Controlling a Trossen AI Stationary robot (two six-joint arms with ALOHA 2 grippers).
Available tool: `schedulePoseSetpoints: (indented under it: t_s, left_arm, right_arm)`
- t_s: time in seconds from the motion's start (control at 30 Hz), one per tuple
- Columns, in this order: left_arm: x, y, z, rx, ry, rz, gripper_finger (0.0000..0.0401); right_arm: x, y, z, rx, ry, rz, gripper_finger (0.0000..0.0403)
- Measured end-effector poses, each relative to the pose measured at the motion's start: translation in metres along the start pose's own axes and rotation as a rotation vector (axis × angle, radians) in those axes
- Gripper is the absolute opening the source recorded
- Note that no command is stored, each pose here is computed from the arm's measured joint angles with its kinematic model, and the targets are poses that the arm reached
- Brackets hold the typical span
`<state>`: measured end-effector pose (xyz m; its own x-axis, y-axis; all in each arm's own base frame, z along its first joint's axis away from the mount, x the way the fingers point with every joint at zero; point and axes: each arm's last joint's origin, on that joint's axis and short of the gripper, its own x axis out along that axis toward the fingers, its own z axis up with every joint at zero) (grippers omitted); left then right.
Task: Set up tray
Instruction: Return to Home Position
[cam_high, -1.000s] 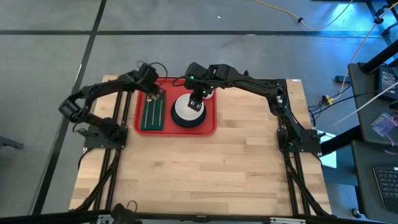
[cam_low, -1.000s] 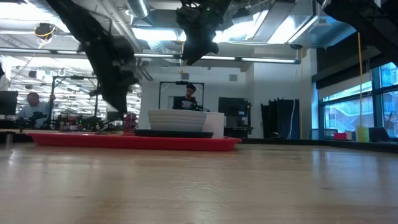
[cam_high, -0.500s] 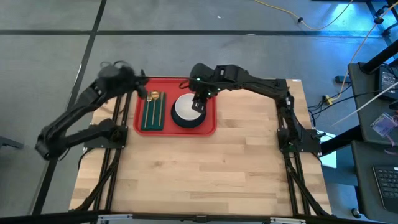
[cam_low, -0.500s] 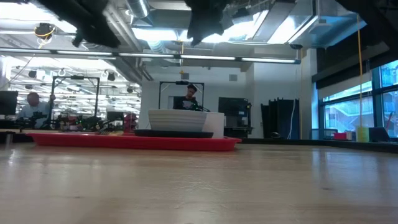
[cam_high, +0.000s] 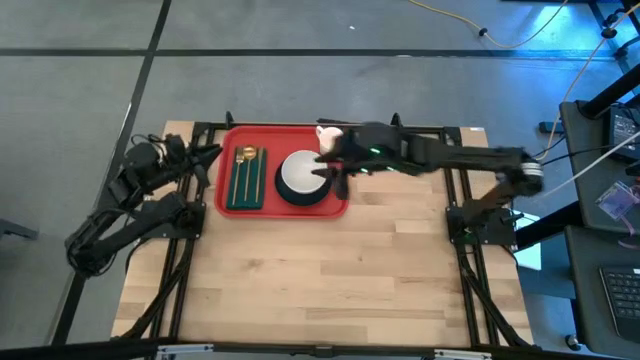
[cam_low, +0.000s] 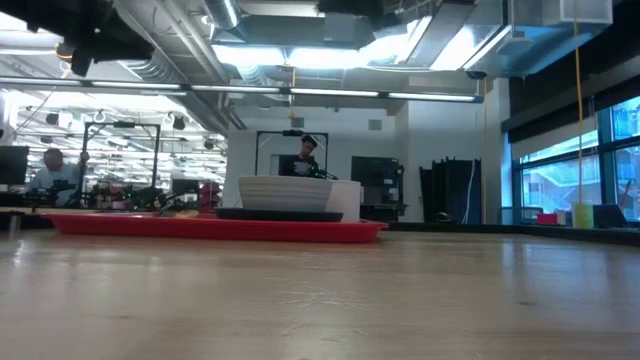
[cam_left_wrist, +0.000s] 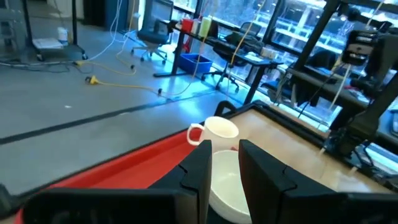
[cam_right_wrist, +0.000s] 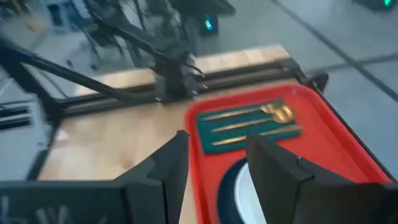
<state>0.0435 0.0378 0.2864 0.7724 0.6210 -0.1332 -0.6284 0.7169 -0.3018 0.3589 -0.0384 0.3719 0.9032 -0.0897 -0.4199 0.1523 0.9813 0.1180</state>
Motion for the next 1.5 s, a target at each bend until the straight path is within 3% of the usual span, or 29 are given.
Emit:
schedulePoseSetpoints:
  t_s: [0.1,0.27,0.47,0.77,0.97,1.17,1.27,1.5]
  left_arm:
    - [0.001,0.003,-0.010,-0.022,0.006,-0.003,0.0075]
    - [0.006,0.007,-0.024,-0.011,0.045,-0.015,0.0075]
    - [0.014,0.013,-0.038,0.014,0.099,0.028,0.0075]
    - [0.014,0.013,-0.039,-0.014,0.104,0.019,0.0075]
    - [0.014,0.012,-0.038,-0.035,0.097,0.014,0.0075]
    - [0.017,0.012,-0.038,-0.037,0.053,-0.025,0.0075]
    - [0.026,0.013,-0.044,-0.045,-0.036,-0.110,0.0075]
    - [0.039,0.024,-0.075,-0.053,-0.081,-0.114,0.0075]
  right_arm:
    - [-0.026,0.009,-0.023,-0.013,-0.081,0.039,0.0161]
    - [-0.078,0.012,-0.068,-0.024,-0.151,0.005,0.0161]
    - [-0.124,0.007,-0.138,0.113,-0.224,0.091,0.0161]
    - [-0.152,-0.004,-0.209,0.126,-0.460,0.209,0.0161]
    - [-0.161,-0.010,-0.231,0.093,-0.592,0.224,0.0161]
    - [-0.163,-0.013,-0.247,0.090,-0.617,0.219,0.0161]
    - [-0.159,-0.015,-0.259,0.100,-0.605,0.212,0.0161]
    - [-0.158,-0.018,-0.271,0.095,-0.667,0.205,0.0161]
